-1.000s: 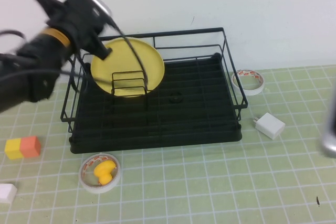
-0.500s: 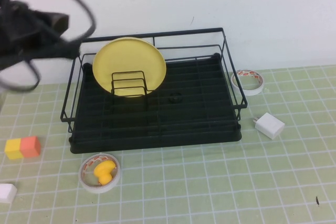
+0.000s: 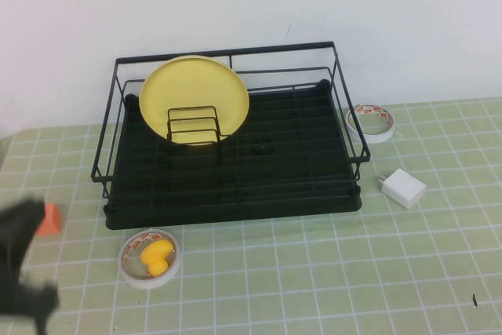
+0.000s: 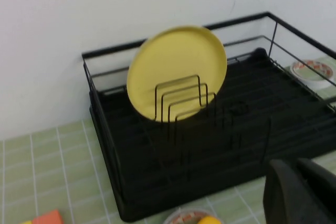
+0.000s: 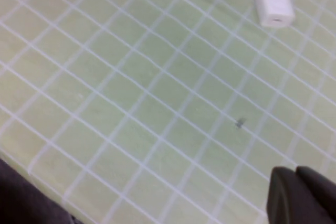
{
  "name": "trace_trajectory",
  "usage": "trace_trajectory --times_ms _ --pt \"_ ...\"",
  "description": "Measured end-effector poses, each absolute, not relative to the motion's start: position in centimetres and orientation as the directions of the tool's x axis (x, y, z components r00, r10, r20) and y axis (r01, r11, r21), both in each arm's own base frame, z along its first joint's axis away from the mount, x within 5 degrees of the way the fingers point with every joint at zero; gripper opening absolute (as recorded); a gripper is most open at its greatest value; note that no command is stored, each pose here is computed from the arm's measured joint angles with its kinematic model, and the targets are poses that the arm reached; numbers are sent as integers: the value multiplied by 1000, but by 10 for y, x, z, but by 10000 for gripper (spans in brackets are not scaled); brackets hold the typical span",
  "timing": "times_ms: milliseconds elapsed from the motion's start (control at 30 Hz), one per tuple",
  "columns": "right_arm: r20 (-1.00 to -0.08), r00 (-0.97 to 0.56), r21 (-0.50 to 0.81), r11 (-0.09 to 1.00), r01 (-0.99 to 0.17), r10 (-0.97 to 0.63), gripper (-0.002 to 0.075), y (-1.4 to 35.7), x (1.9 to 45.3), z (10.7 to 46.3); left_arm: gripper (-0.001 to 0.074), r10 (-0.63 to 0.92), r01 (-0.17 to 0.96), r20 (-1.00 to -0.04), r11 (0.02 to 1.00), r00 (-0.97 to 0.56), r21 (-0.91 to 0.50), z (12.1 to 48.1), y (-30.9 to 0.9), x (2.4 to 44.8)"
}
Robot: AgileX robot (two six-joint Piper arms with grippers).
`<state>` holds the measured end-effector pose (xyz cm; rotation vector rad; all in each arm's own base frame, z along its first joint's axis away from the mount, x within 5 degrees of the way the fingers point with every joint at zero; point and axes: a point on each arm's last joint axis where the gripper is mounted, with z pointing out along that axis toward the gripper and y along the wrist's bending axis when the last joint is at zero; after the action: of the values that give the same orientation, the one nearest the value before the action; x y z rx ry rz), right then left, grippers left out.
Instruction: Place plate on rack
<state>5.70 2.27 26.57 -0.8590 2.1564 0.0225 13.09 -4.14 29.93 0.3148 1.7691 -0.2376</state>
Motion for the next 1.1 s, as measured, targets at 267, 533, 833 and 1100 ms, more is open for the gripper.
trace_trajectory --times_ms 267,533,833,1100 --pt "-724 -420 -231 766 -600 -548 1 30 61 253 0 63 346 -987 938 -150 7 273 -33 94" --pt "-732 -416 -225 767 -601 -540 1 30 61 254 0 69 371 -983 929 -168 2 268 -35 89" --pt "-732 -418 -221 769 -600 -537 1 30 61 254 0 72 453 -991 891 -112 14 272 -36 62" --pt "-732 -418 -221 769 -600 -537 1 30 61 254 0 16 351 -1000 936 26 24 264 -25 36"
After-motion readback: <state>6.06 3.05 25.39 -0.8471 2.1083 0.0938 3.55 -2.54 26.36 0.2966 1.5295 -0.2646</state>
